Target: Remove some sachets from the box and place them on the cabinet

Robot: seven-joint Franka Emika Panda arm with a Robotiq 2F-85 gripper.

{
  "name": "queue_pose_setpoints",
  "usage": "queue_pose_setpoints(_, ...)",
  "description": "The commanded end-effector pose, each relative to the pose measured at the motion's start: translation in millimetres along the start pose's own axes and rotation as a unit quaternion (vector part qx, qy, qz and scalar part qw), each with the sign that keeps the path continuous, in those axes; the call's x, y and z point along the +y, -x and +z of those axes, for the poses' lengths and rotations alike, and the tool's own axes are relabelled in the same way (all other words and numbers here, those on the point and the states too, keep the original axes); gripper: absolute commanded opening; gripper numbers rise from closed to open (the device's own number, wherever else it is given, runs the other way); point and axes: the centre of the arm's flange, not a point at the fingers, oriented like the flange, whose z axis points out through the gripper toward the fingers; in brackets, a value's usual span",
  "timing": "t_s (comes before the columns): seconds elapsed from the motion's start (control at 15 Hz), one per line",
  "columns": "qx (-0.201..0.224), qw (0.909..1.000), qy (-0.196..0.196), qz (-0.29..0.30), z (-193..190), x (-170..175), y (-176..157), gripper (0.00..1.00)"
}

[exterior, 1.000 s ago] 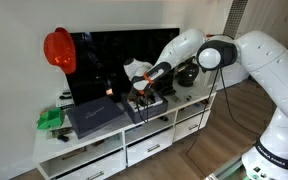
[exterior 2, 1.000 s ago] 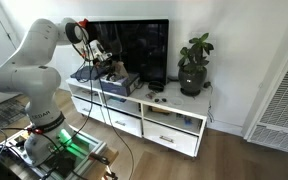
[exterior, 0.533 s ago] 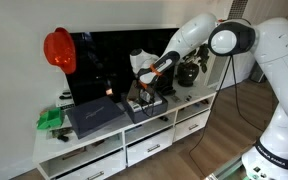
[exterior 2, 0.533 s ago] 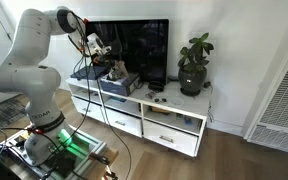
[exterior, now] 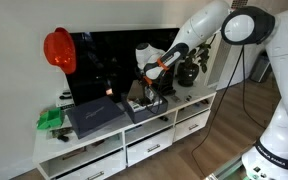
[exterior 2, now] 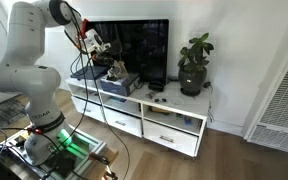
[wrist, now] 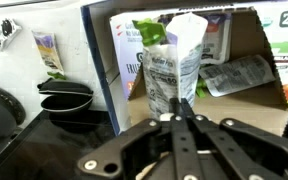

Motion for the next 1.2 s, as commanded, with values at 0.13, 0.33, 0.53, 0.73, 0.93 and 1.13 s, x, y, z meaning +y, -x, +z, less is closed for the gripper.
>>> queue_pose_setpoints(0.13,-0.007,0.9978,0.001,0.067,-15,62,30,0.01)
queue_pose_setpoints(0.33,0.0,0.9872,0.021,0.158,-5,101,26,0.01)
queue_pose_setpoints(0.53,-0.008,0.9718,0.051,0.23,11,145,23,0.01)
queue_pose_setpoints(0.73,-0.016,0.9518,0.086,0.294,35,182,21,0.01)
queue_pose_setpoints(0.93,-0.029,0.9511,0.084,0.296,47,190,14,0.01)
queue_pose_setpoints(1.13,-0.031,0.9467,0.088,0.308,52,198,14,0.01)
